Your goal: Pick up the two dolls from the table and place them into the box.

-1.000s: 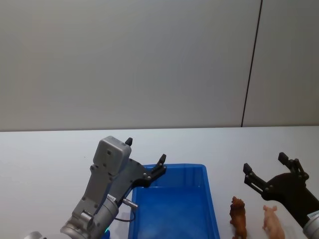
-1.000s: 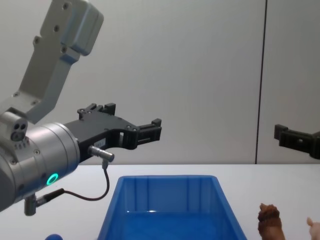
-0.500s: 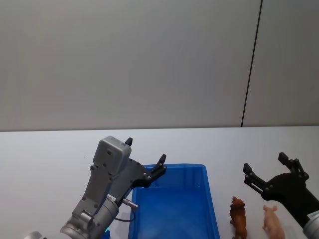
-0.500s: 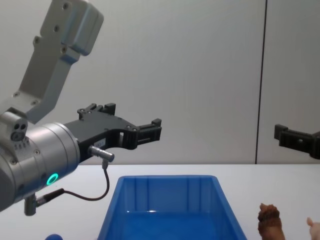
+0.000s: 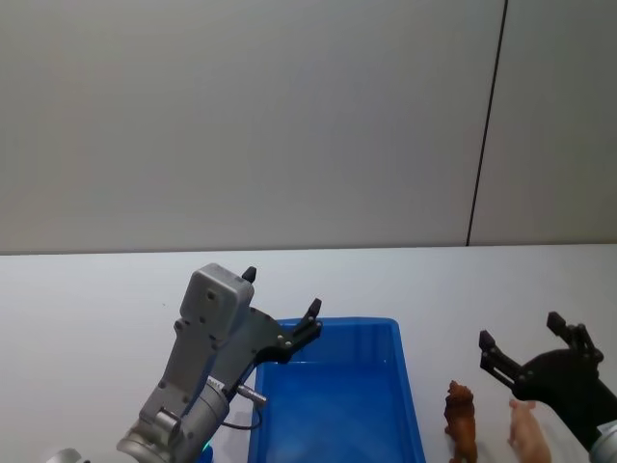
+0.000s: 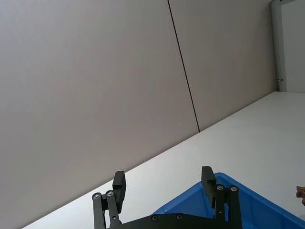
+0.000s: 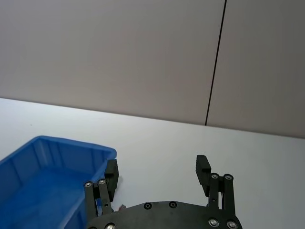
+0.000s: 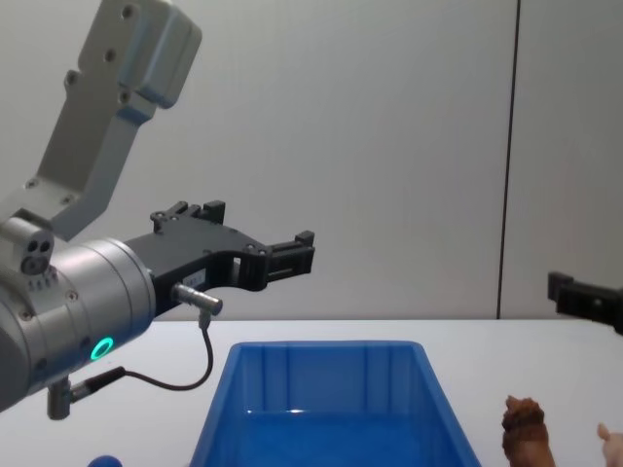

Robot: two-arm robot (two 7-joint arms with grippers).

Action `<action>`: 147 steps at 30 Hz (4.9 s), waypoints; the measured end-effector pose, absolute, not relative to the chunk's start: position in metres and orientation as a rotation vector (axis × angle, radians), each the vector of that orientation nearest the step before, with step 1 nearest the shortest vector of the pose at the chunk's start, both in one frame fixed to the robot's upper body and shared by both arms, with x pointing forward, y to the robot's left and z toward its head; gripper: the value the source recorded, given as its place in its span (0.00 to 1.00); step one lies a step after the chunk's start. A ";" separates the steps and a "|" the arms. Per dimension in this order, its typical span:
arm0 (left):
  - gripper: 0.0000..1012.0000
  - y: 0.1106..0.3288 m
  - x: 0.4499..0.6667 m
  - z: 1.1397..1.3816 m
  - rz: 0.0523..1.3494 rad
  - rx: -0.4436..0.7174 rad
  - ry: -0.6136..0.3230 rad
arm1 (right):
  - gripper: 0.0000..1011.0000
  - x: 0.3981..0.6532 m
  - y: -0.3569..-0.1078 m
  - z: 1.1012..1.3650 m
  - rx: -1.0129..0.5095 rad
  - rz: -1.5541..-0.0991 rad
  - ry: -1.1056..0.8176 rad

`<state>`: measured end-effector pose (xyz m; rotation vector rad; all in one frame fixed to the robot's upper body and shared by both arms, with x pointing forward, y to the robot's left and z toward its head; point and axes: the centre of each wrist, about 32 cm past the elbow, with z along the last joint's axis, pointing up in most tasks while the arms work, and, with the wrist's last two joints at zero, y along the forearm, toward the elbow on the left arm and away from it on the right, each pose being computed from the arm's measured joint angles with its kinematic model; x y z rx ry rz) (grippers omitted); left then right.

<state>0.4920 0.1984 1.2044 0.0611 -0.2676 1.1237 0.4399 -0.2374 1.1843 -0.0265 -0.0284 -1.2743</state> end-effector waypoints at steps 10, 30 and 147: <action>0.99 0.198 0.492 1.204 1.124 0.061 -0.268 | 0.99 0.432 -0.234 1.178 -0.103 -1.322 0.039; 0.99 0.198 0.492 1.204 1.124 0.061 -0.268 | 0.99 0.417 -0.226 1.159 -0.237 -1.387 0.130; 0.99 0.198 0.492 1.204 1.124 0.061 -0.268 | 0.99 0.472 -0.173 1.162 -0.141 -1.108 -0.039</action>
